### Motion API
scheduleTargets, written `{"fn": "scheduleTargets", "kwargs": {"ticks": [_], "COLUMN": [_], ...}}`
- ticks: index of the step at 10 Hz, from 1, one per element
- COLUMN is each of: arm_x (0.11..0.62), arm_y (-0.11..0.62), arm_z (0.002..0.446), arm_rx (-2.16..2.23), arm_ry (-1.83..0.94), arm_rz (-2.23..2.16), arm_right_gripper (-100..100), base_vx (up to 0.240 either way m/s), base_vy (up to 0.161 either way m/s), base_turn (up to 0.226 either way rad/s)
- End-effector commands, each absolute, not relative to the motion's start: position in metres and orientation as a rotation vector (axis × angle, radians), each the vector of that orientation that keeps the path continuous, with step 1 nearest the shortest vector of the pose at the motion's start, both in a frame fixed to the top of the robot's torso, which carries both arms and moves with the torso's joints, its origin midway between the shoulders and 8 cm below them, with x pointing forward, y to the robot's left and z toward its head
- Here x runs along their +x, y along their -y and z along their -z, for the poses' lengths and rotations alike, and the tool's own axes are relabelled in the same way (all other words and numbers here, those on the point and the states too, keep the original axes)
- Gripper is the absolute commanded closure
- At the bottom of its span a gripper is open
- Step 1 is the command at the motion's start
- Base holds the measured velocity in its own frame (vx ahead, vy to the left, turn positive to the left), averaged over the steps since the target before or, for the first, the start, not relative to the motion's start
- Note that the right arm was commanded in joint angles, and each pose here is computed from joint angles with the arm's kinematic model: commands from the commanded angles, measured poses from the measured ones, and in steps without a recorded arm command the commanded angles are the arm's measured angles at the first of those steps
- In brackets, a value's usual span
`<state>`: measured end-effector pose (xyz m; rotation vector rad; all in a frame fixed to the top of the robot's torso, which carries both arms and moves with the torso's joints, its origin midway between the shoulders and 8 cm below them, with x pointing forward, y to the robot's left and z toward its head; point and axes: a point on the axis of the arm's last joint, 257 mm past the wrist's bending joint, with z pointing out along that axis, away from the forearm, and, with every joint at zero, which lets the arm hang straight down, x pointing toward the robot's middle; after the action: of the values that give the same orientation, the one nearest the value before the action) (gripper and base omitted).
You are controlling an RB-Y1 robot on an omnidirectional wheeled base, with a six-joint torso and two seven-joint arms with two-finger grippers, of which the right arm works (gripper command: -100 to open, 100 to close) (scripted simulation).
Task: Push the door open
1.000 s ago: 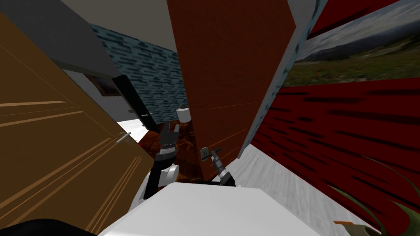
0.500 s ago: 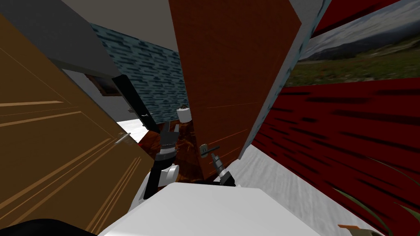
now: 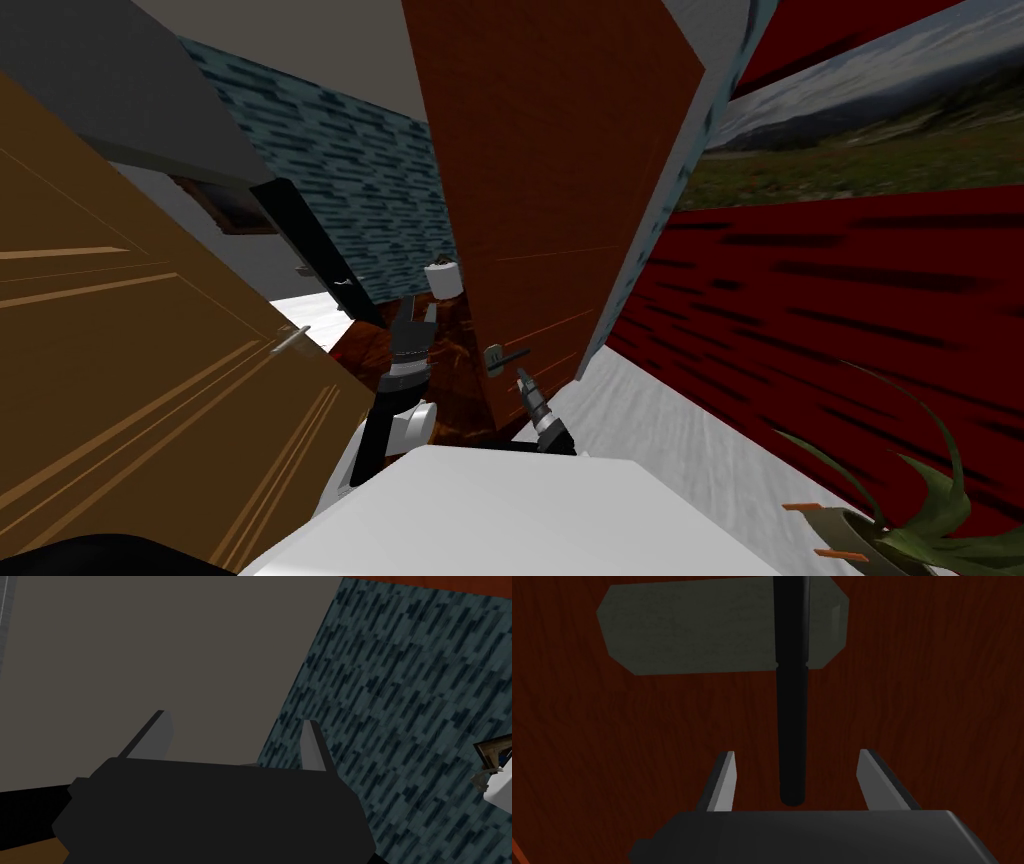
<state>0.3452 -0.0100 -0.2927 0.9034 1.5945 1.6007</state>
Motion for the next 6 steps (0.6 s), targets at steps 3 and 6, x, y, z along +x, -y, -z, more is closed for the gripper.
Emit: {"fn": "scheduleTargets", "kwargs": {"ticks": [3, 6], "arm_x": [0.3487, 0.3572], "arm_y": [0.0183, 0.0185], "arm_z": [0.2923, 0.2931], "arm_rx": [0.919, 0.921], "arm_ry": [-1.578, -1.572], "arm_rz": [-1.581, -1.574], "arm_right_gripper": [-100, -100], "base_vx": [-0.19, 0.123], "base_vy": [0.014, 0.084], "base_turn": [-0.108, 0.024]}}
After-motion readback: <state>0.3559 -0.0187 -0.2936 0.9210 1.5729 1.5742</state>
